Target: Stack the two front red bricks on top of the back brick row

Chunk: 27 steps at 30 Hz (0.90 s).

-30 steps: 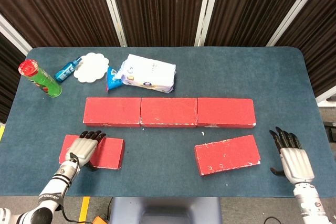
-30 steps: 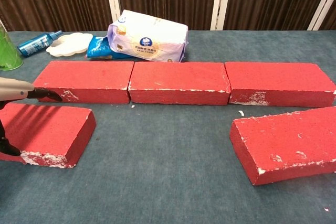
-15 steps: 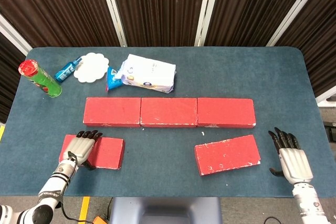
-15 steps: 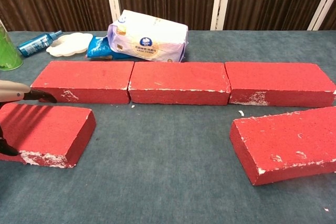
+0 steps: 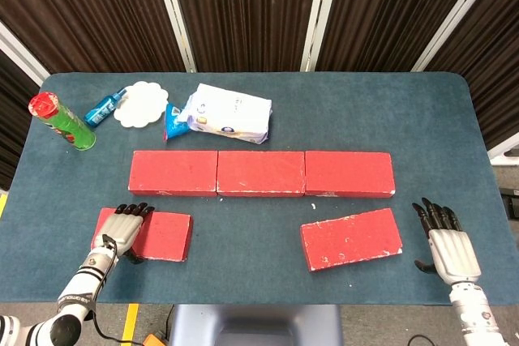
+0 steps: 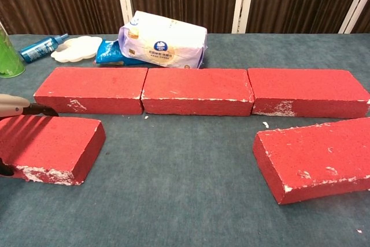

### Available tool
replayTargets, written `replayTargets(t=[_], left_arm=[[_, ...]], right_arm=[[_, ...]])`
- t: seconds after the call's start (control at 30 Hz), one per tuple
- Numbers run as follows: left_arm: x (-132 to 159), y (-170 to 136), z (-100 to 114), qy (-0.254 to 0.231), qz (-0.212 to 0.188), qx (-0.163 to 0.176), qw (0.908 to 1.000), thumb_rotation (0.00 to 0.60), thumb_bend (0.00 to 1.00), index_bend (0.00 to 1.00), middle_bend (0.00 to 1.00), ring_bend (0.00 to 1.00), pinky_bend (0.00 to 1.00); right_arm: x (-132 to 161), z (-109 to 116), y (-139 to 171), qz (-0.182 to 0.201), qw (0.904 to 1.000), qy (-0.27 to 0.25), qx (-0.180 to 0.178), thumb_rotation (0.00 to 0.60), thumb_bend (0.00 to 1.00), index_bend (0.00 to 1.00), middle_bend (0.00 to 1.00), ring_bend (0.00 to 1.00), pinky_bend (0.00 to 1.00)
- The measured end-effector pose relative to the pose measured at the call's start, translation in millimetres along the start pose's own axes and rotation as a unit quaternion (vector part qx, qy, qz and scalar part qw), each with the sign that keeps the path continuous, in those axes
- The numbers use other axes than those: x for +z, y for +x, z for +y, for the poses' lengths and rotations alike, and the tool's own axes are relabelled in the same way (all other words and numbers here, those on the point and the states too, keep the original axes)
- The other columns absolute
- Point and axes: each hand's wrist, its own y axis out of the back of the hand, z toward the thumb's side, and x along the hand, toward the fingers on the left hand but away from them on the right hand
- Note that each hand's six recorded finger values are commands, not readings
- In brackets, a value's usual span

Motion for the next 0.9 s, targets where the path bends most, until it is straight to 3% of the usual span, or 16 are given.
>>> replayTargets(t=[0.6, 0.73, 0.9], left_arm=[[-9.5, 3.1, -2.7, 0.025, 0.022, 0.001, 0.9994, 0.6, 0.0, 0.0, 0.0, 0.0, 0.12], [-9.2, 3.0, -1.8, 0.026, 0.023, 0.003, 0.9994, 0.6, 0.17, 0.0, 0.0, 0.0, 0.13], [-9.5, 2.3, -2.1, 0.029, 0.025, 0.003, 0.9993, 0.6, 0.2, 0.0, 0.04, 0.0, 0.15]], right_arm=[[1.2, -2.1, 0.0, -0.001, 1.0, 0.0, 0.005, 0.6, 0.0, 0.14, 0.05, 0.0, 0.0], [1.4, -2.2, -0.3, -0.002, 1.0, 0.0, 0.004, 0.6, 0.0, 0.14, 0.05, 0.0, 0.0], [1.3, -2.4, -0.1, -0.001, 1.0, -0.001, 0.005, 0.6, 0.0, 0.14, 0.05, 0.0, 0.0]])
